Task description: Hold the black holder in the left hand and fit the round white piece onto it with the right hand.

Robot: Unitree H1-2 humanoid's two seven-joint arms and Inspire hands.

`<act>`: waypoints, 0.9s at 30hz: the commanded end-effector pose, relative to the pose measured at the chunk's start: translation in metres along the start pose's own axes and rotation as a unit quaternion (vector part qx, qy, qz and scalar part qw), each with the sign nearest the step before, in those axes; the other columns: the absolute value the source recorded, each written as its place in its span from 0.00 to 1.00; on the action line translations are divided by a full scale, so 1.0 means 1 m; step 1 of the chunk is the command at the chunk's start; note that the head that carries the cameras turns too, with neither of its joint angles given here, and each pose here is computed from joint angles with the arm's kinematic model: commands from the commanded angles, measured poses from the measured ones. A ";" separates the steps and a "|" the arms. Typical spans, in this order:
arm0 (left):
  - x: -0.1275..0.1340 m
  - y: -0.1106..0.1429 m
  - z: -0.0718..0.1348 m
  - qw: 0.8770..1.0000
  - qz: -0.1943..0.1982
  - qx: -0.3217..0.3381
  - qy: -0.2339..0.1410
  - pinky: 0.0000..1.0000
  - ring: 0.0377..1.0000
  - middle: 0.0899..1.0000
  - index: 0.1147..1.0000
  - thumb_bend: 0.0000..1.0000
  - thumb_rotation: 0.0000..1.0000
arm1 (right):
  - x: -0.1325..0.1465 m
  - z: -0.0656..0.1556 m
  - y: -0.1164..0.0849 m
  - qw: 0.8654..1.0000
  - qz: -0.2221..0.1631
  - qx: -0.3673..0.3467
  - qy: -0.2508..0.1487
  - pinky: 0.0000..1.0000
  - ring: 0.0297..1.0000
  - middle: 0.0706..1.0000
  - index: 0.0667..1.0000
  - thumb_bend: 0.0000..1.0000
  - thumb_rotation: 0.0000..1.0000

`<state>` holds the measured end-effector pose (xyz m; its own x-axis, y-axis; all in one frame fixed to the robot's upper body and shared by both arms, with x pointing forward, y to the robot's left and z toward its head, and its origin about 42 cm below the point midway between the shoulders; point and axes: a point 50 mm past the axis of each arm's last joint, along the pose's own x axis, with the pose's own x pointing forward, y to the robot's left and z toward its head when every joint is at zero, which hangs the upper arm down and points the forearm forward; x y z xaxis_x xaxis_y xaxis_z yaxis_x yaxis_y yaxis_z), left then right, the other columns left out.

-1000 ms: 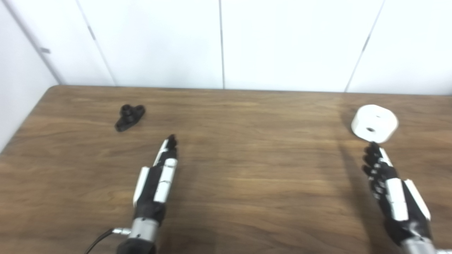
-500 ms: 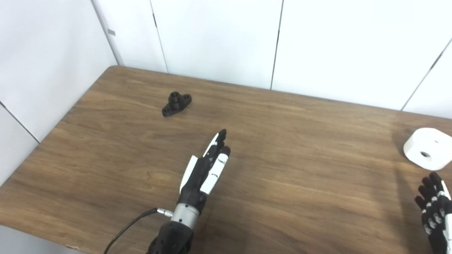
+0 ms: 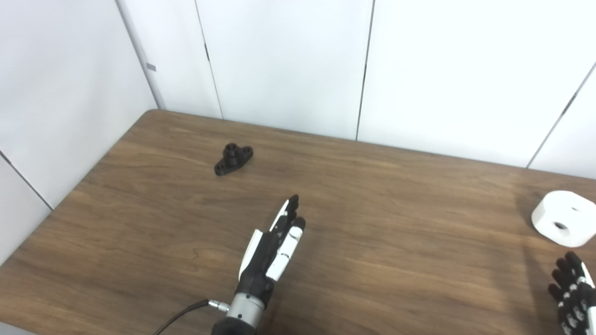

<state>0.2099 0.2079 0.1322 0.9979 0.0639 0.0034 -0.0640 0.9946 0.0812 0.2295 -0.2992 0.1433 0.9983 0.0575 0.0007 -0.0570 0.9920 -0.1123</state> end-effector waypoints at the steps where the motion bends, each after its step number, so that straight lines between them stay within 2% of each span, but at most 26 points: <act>1: -0.025 0.007 0.002 1.000 0.009 0.012 0.002 0.99 1.00 1.00 1.00 0.49 0.73 | 0.002 0.009 -0.004 0.999 -0.002 -0.007 -0.031 1.00 1.00 1.00 1.00 0.65 1.00; 2: -0.025 0.010 0.008 0.999 0.012 0.031 0.002 0.98 1.00 1.00 1.00 0.49 0.71 | 0.001 0.009 -0.004 0.999 -0.002 -0.007 -0.033 1.00 1.00 1.00 1.00 0.64 1.00; 4: -0.026 0.015 0.019 0.998 0.023 0.051 0.003 0.96 0.98 0.98 0.99 0.52 0.56 | 0.000 0.008 -0.005 0.999 -0.001 -0.010 -0.035 1.00 1.00 1.00 1.00 0.63 1.00; 6: -0.024 0.024 0.033 0.997 0.036 0.074 -0.003 0.96 0.96 0.97 0.99 0.56 0.47 | -0.001 0.007 -0.005 0.999 0.000 -0.016 -0.032 1.00 1.00 1.00 1.00 0.63 1.00; 10: -0.007 0.046 0.059 0.985 0.082 0.148 -0.033 0.89 0.89 0.91 0.94 0.66 0.38 | -0.002 0.005 -0.004 1.000 0.001 -0.016 -0.026 1.00 1.00 0.99 1.00 0.64 1.00; 14: 0.009 0.063 0.079 0.981 0.102 0.162 -0.042 0.86 0.90 0.91 0.95 0.68 0.27 | -0.002 0.003 -0.003 1.000 0.000 -0.015 -0.025 1.00 1.00 0.99 1.00 0.64 1.00; 17: 0.020 0.074 0.086 0.978 0.117 0.165 -0.048 0.85 0.90 0.92 0.94 0.72 0.26 | -0.003 0.002 -0.002 1.000 0.002 -0.014 -0.024 1.00 1.00 0.99 1.00 0.64 1.00; 20: 0.030 0.085 0.091 0.971 0.133 0.192 -0.053 0.84 0.89 0.92 0.94 0.72 0.26 | -0.003 0.001 0.000 1.000 0.002 -0.010 -0.023 1.00 1.00 0.99 1.00 0.64 1.00; 24: 0.042 0.100 0.096 0.951 0.152 0.262 -0.055 0.83 0.90 0.91 0.94 0.75 0.30 | -0.003 0.000 0.001 1.000 0.003 -0.007 -0.024 1.00 1.00 0.99 1.00 0.63 1.00; 27: 0.052 0.110 0.098 0.941 0.164 0.292 -0.057 0.85 0.91 0.91 0.92 0.77 0.29 | -0.003 0.000 0.000 1.000 0.003 -0.011 -0.024 1.00 1.00 0.99 1.00 0.63 1.00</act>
<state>0.2504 0.3065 0.2258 0.9378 0.3077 0.1605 -0.3428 0.7489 0.5672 0.2239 -0.2991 0.1370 0.9982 0.0601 0.0067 -0.0587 0.9899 -0.1290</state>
